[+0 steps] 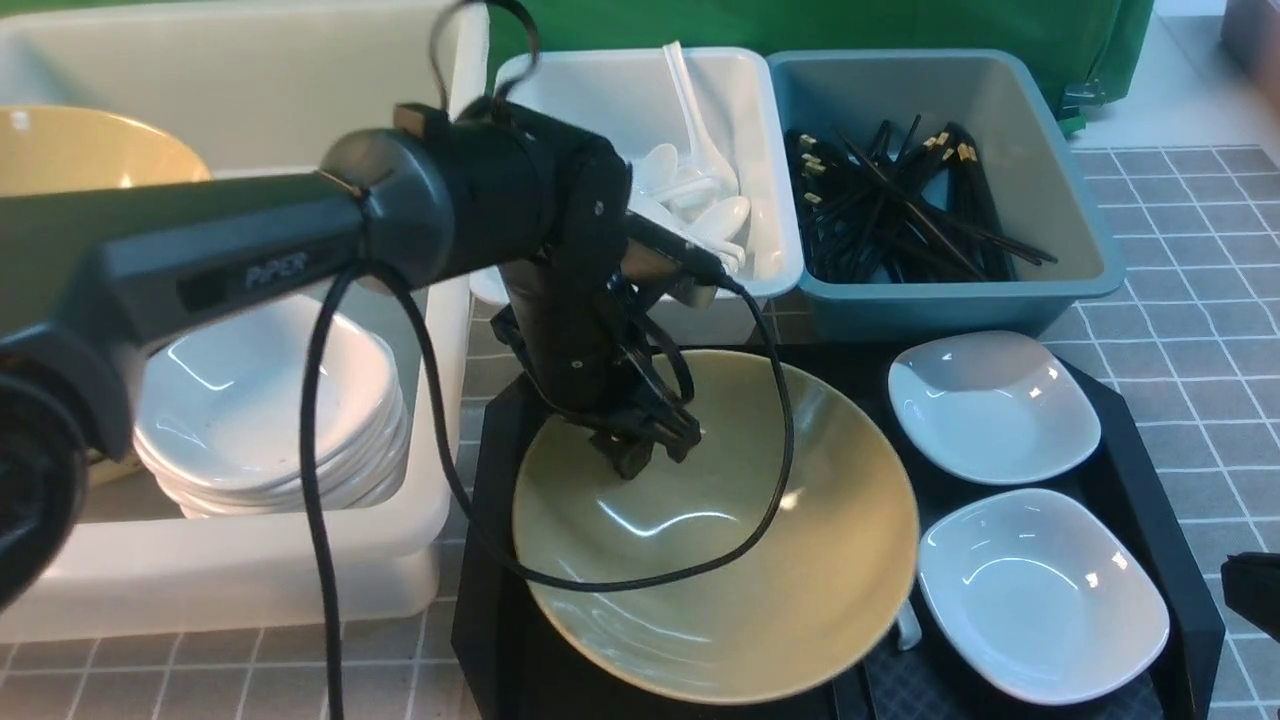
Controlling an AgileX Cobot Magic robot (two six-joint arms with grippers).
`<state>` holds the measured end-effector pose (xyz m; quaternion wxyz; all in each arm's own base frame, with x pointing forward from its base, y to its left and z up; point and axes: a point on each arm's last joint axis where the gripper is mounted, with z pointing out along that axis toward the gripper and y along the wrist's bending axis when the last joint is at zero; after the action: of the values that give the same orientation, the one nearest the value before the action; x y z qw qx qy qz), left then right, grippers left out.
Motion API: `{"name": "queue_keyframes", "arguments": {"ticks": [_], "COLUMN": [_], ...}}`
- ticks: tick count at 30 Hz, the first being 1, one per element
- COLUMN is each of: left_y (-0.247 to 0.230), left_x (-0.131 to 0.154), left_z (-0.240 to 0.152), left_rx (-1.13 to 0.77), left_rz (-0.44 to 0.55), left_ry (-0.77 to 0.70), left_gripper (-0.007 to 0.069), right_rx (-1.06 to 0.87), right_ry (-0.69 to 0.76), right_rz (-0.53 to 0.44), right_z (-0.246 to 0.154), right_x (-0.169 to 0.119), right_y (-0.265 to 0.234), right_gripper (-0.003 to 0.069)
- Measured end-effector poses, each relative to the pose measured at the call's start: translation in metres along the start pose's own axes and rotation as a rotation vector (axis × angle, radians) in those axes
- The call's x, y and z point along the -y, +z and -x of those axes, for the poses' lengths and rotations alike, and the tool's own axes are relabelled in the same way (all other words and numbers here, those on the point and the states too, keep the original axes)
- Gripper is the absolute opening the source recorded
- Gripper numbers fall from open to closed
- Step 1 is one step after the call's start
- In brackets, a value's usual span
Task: On grey table put chopsticks spoon bowls plates into blue grey white boxes.
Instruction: 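Grasp the large bowl on the tray by its rim, then place the tan bowl onto the bowl stack in the left bin with the left gripper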
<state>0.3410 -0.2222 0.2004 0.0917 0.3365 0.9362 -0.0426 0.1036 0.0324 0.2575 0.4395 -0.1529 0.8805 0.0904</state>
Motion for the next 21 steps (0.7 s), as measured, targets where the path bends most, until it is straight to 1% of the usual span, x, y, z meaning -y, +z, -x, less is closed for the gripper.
{"name": "queue_keyframes", "arguments": {"ticks": [2,5,6,8,10,12,14,15,16,17,19,21], "left_y": [-0.007,-0.018,-0.031,-0.052,-0.069,-0.099,-0.127,-0.13,-0.143,-0.175,-0.207,-0.24], "left_x": [0.002,0.004,0.007,0.008,0.007,-0.003,-0.016,-0.017,-0.023,-0.039,-0.06,-0.087], "left_z": [0.001,0.0,-0.001,-0.002,-0.004,-0.011,-0.019,-0.02,-0.025,-0.038,-0.058,-0.087], "left_rx": [0.009,0.027,0.051,0.107,0.152,0.237,0.327,0.339,0.385,0.497,0.603,0.707], "left_rz": [-0.016,-0.025,-0.044,-0.054,-0.073,-0.094,-0.148,-0.152,-0.168,-0.191,-0.17,-0.098], "left_ry": [-0.006,-0.009,-0.012,0.006,0.002,0.009,-0.043,-0.043,-0.064,-0.12,-0.182,-0.274], "left_gripper": [0.0187,0.0147,0.009,0.0025,0.001,0.0009,0.001,0.001,0.001,0.001,0.0008,0.0006], "right_rx": [0.0,-0.002,-0.005,-0.007,-0.006,-0.007,-0.008,-0.008,-0.008,-0.009,-0.009,-0.009], "right_ry": [0.001,0.001,0.001,0.001,0.002,0.002,0.002,0.002,0.002,0.002,0.002,0.002], "right_rz": [0.001,0.001,0.003,0.003,0.004,0.004,0.004,0.004,0.004,0.005,0.005,0.005], "right_z": [0.0,0.0,0.0,-0.001,-0.001,-0.001,-0.001,-0.001,-0.001,-0.001,-0.001,-0.001], "right_x": [0.0,0.0,0.0,0.0,0.0,0.0,0.0,0.0,0.0,0.0,0.0,0.0], "right_y": [0.0,0.0,0.0,0.0,0.0,0.0,0.0,0.0,0.0,0.0,0.0,0.0], "right_gripper": [0.0045,0.0045,0.0045,0.0045,0.0045,0.0046,0.0046,0.0046,0.0046,0.0046,0.0046,0.0046]}}
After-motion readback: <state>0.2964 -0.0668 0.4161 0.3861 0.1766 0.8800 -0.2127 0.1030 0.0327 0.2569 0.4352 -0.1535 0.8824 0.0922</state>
